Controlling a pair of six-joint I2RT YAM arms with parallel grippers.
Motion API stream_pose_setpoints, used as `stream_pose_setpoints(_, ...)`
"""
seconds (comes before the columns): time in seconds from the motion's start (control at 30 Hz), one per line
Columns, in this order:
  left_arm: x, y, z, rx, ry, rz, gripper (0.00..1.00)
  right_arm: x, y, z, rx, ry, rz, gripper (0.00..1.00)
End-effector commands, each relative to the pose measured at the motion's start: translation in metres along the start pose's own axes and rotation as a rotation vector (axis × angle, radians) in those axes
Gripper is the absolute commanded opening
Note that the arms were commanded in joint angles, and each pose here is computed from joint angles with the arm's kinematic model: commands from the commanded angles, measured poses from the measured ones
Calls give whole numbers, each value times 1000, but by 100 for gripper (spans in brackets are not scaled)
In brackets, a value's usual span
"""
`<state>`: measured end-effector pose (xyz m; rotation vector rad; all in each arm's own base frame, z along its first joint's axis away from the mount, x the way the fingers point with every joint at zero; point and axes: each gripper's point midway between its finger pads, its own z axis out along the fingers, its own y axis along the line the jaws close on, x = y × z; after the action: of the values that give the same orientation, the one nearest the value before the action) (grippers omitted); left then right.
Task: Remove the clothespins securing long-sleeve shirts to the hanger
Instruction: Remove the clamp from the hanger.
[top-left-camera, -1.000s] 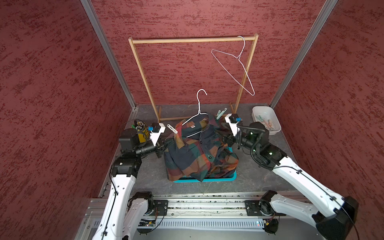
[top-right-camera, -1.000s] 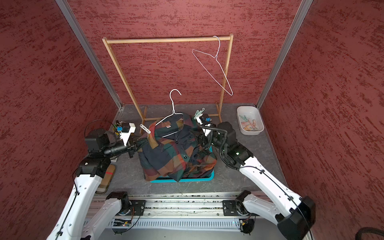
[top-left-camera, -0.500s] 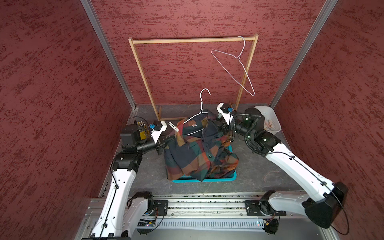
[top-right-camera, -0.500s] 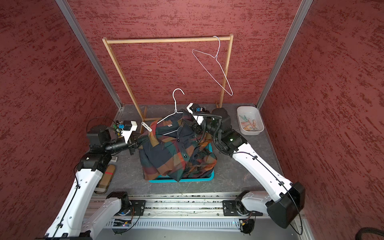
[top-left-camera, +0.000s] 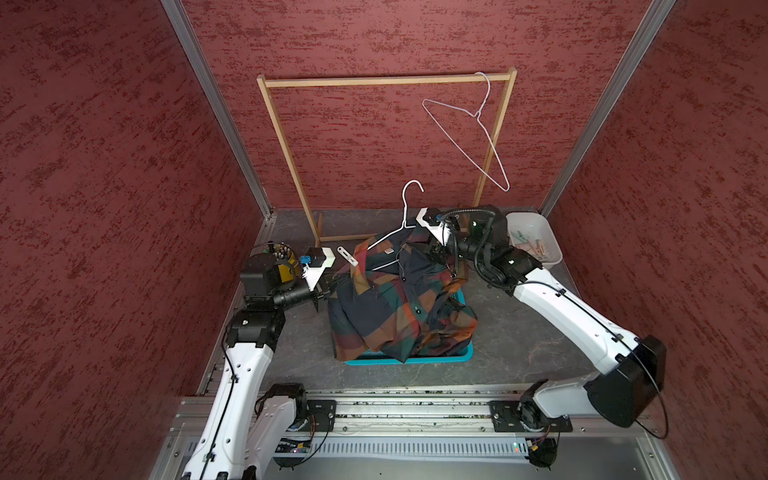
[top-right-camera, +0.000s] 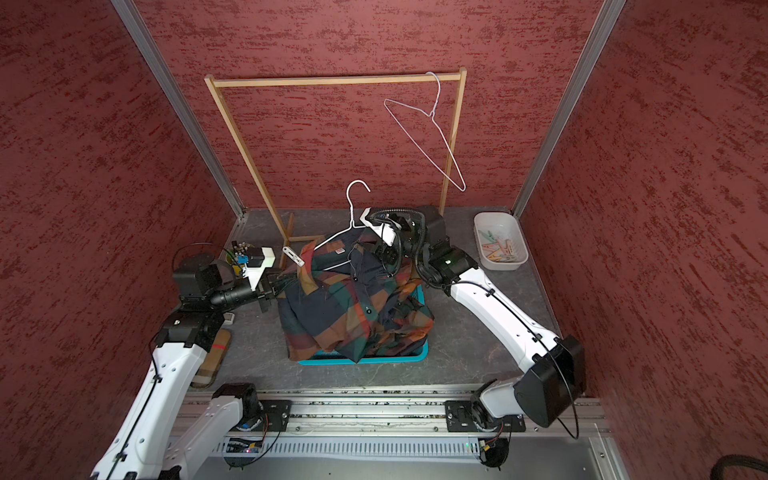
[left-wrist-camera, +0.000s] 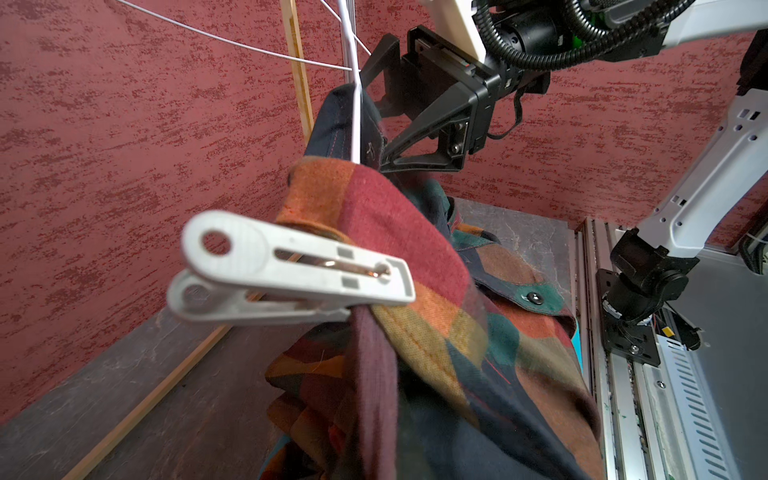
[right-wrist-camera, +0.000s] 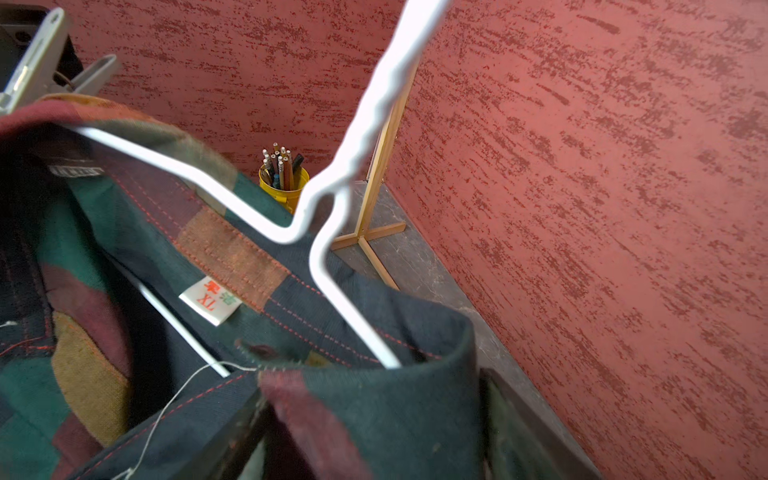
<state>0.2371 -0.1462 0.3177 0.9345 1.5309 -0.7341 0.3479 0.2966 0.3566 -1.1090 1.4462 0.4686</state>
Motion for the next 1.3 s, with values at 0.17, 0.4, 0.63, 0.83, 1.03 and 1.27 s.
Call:
stream_pose_setpoints(0.17,-5,-3,3,15,9,74,0,-18,-4,2,-33,-40,-110,70)
stream_pose_setpoints(0.4,-6,-3,4,11,18,85,0,-3,2,17,-92,-14,-123,42)
stream_pose_setpoints(0.63,-6,1,4,-11,23,99,0,-5,7,17,-120,-32,-128,14)
stream_pose_setpoints(0.83,-9,9,2,-65,16,108,33,-11,9,8,-95,-63,-149,0)
stream_pose_setpoints(1.03,-8,14,-4,-133,19,124,91,-23,1,-10,-2,-102,-176,0)
stream_pose_setpoints(1.27,-14,15,-26,-250,51,190,100,-10,-6,-10,44,-43,-172,0)
